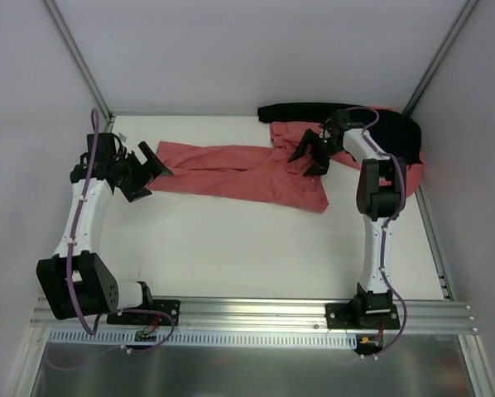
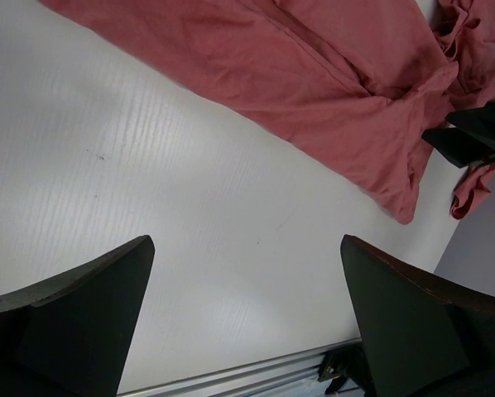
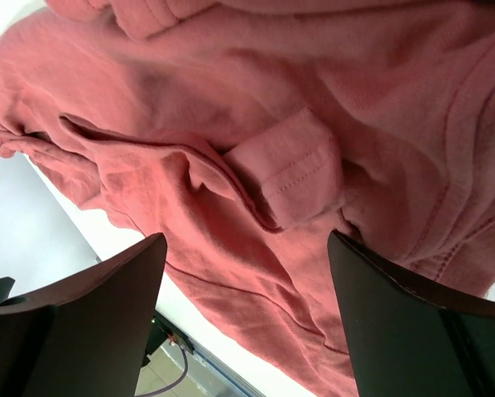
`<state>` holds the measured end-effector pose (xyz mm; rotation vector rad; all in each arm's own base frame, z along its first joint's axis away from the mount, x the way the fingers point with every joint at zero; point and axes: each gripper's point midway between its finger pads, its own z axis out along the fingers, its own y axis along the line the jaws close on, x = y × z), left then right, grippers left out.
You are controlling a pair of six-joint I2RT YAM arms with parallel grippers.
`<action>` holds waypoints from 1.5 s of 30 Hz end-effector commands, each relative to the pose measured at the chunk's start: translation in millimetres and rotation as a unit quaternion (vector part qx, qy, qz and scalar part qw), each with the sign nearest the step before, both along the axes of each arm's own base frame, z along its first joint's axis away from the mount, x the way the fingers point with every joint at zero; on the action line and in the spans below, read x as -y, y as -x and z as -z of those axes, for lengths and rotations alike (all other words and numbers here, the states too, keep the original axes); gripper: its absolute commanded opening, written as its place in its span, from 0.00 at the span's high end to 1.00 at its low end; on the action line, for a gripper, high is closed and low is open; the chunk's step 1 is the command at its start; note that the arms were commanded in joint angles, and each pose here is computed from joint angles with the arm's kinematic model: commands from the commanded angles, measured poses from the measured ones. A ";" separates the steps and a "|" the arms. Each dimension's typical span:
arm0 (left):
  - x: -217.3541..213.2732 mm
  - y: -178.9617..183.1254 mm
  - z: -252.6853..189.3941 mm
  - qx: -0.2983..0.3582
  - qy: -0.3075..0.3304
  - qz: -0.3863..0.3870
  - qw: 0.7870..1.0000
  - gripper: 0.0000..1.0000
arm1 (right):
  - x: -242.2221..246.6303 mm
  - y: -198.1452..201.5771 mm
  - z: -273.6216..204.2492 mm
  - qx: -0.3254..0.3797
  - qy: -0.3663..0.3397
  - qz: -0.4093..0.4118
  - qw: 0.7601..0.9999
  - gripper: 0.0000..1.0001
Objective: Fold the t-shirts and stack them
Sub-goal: Fold the other side of the tshirt into a rectangle
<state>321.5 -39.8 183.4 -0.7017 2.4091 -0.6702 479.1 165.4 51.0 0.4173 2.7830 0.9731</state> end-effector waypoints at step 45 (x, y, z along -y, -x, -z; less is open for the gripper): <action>-2.0 -15.5 -3.1 0.004 -0.017 0.029 0.999 0.01 | 7.8 -100.0 -41.8 0.131 -0.057 0.089 0.986 0.01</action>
